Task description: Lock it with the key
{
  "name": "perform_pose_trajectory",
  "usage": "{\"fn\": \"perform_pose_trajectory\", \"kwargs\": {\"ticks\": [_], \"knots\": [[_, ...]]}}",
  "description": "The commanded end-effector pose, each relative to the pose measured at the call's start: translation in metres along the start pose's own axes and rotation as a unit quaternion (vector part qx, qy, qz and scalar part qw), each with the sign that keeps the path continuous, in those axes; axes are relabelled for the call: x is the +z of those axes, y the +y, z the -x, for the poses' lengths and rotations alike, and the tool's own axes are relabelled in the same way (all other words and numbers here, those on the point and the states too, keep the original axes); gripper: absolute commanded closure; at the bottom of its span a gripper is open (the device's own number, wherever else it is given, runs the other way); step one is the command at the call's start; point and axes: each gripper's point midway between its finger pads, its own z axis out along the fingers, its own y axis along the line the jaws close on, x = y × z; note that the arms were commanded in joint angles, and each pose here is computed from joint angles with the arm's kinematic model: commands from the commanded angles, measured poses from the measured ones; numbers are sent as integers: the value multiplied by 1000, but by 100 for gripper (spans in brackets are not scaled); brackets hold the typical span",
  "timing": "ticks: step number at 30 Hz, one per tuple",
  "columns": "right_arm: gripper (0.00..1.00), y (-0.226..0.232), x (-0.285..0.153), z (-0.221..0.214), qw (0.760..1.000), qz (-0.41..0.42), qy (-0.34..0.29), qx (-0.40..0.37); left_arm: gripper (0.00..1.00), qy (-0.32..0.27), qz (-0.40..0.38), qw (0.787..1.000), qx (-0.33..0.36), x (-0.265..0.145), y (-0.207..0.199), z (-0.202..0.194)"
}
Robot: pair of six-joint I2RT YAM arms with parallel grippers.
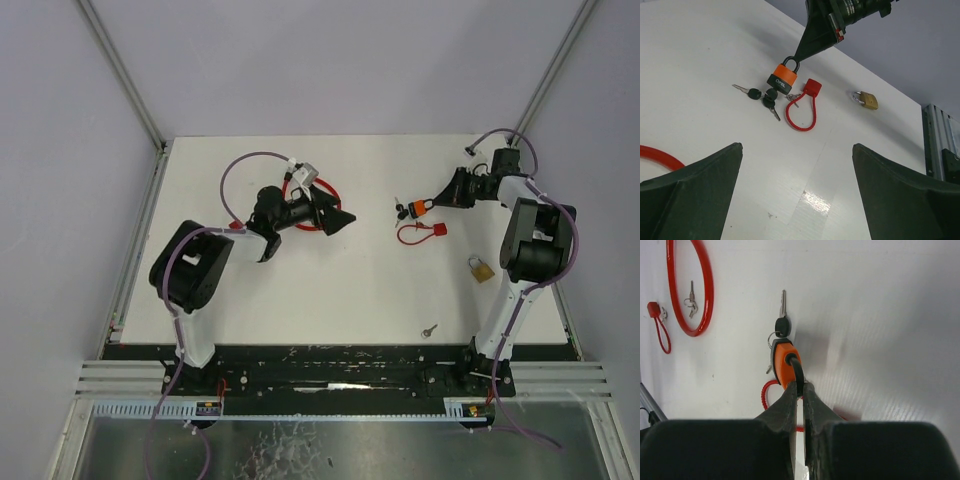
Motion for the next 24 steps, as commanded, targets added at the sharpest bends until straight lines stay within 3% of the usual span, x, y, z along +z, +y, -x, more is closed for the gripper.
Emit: {"fn": "perform_pose_trajectory", "kwargs": {"ticks": [1, 6, 13, 18, 24], "knots": [[100, 32, -11, 16, 998, 58, -30, -17, 12, -51, -67, 996, -8, 13, -10, 23], [100, 40, -5, 10, 997, 70, -22, -22, 20, -53, -55, 996, -34, 23, 2, 15], [100, 50, 7, 0, 996, 79, -9, -28, 31, 9, 28, 993, -118, 57, 41, -21], [100, 62, 15, -7, 995, 94, 2, -33, 31, 46, 75, 989, -121, 73, 51, -43], [100, 84, 26, -14, 992, 116, 12, -46, 30, 70, 74, 991, -86, 81, 46, -52]]}}
